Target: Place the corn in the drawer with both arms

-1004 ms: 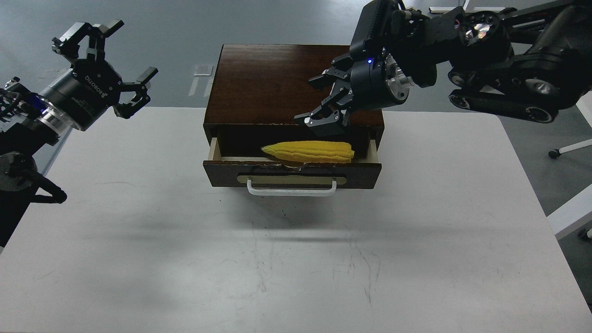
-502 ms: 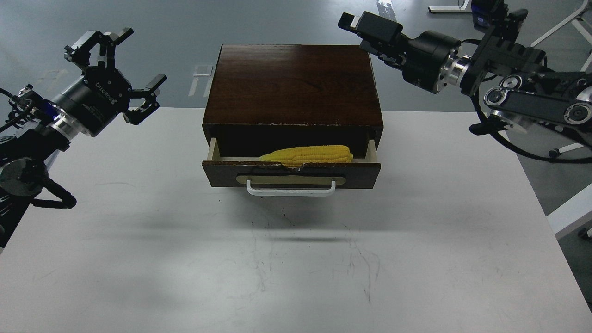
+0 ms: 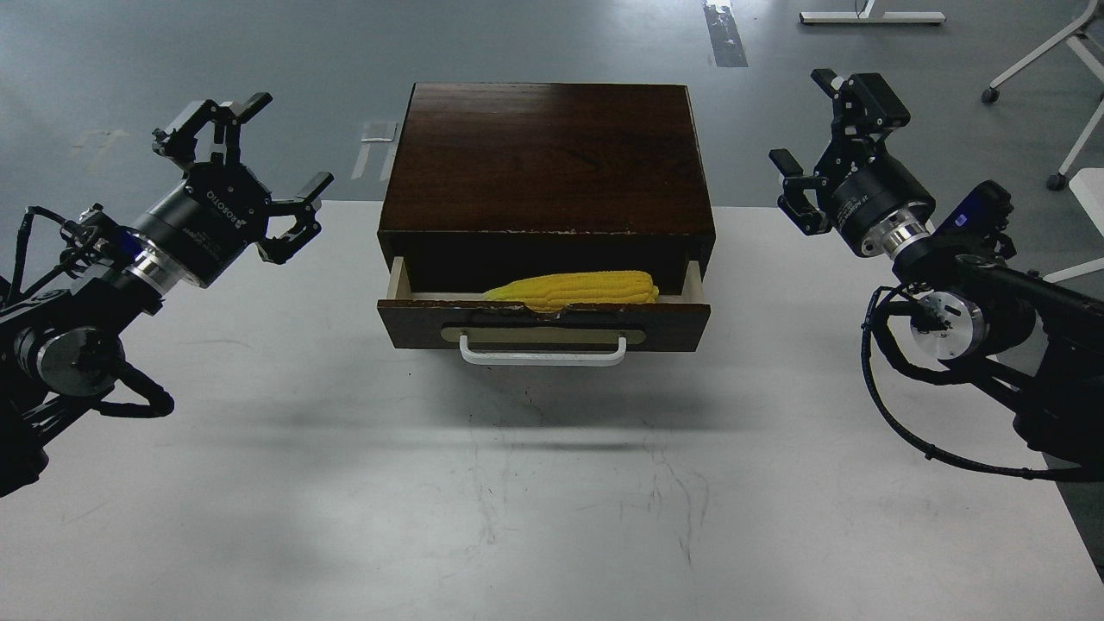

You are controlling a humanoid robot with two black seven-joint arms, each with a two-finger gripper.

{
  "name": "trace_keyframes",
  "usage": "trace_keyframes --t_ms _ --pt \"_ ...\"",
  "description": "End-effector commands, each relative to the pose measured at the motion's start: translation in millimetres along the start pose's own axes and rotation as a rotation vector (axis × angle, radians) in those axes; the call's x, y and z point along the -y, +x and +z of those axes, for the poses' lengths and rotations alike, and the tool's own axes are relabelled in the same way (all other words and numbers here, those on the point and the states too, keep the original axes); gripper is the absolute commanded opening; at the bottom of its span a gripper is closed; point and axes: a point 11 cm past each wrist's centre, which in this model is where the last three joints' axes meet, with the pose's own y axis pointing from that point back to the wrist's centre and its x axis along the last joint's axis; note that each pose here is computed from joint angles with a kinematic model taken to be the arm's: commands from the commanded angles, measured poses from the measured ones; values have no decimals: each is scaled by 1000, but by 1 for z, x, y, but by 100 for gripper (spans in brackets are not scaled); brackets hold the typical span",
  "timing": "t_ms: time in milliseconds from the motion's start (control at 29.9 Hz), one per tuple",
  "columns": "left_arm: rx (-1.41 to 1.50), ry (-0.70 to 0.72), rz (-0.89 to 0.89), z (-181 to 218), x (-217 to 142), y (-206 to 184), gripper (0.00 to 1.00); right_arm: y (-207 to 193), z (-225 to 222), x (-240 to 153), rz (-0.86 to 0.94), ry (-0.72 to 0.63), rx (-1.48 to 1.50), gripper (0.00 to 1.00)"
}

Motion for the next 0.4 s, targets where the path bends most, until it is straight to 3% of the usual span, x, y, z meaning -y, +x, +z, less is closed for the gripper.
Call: trace_keyframes --t_ms 0,368 --pt "-6 1 5 -3 0 1 98 11 14 -10 -25 -26 45 99" --pt "-10 -1 9 -5 0 2 98 -7 29 -4 -67 -37 79 100"
